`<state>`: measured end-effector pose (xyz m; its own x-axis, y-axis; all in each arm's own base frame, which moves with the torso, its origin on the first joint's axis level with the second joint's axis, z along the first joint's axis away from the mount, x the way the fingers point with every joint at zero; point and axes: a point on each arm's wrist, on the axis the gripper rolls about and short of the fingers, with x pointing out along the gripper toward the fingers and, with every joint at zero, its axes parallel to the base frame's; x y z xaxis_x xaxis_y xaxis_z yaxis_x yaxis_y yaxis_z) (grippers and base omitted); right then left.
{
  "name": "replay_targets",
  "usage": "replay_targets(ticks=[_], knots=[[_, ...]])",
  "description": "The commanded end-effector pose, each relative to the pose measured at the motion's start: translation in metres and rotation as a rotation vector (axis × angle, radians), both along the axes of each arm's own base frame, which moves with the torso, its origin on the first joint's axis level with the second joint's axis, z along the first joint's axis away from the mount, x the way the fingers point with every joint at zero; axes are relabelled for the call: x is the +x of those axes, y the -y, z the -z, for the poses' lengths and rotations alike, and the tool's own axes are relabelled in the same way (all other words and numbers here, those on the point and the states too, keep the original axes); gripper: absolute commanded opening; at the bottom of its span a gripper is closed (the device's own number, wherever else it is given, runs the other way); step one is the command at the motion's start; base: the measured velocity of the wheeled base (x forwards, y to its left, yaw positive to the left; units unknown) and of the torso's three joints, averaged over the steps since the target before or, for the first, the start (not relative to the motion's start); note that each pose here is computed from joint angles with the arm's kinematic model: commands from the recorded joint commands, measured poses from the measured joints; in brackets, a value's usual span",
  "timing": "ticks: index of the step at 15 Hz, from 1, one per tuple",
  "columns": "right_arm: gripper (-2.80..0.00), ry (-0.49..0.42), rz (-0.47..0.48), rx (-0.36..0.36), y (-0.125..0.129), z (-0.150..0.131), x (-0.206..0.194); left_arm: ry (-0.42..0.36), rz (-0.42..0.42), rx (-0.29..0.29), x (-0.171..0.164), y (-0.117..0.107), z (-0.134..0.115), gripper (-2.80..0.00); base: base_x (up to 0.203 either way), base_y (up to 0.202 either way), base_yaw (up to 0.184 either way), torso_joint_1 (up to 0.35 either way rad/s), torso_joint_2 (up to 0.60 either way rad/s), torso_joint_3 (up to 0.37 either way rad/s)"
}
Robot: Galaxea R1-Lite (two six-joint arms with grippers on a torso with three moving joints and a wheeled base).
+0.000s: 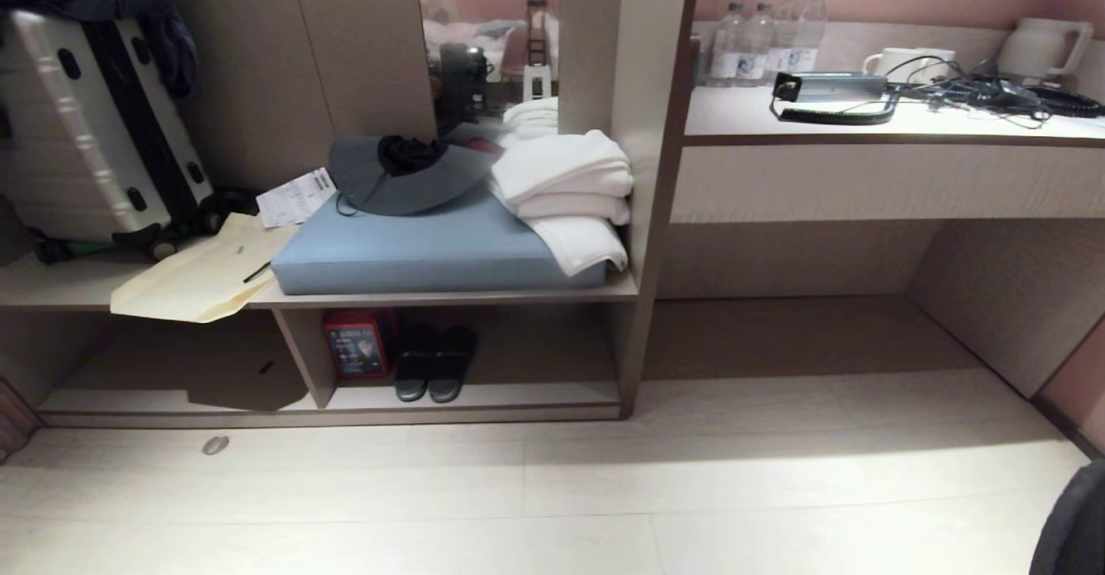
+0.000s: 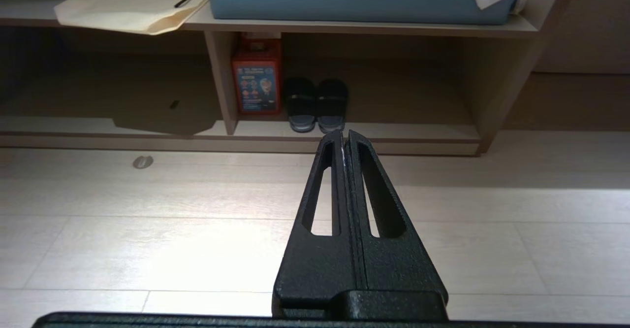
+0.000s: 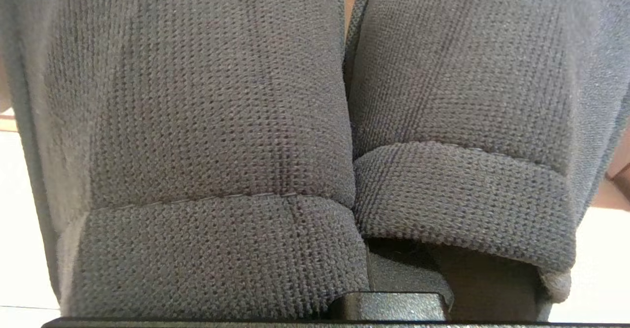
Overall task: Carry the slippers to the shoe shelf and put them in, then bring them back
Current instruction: Place the slippers into the shoe cabinet
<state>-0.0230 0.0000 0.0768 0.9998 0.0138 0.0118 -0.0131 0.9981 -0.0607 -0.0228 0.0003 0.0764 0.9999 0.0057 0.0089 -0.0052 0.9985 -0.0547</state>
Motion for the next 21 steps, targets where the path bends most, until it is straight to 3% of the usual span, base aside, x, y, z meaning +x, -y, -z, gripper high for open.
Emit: replay_targets(ticks=[1, 17, 21], knots=[[-2.8, -0.001, -0.002, -0.001, 0.0, 0.0, 0.0001, 0.002, 0.0, -0.001, -0.0001, 0.0, 0.0, -2.8, 0.0, 0.193, -0.001, 0.011, 0.0, 0.003], [-2.8, -0.001, -0.001, -0.002, 0.0, 0.0, 0.0001, 0.001, 0.001, 0.001, 0.0, 0.0, 0.0003, -2.8, 0.0, 0.194, -0.001, 0.003, 0.0, 0.002], [-2.8, -0.001, -0.001, -0.002, 0.0, 0.0, 0.0001, 0.001, 0.001, 0.001, -0.0001, 0.0, 0.0002, -2.8, 0.0, 0.08, 0.001, 0.002, 0.0, 0.004]])
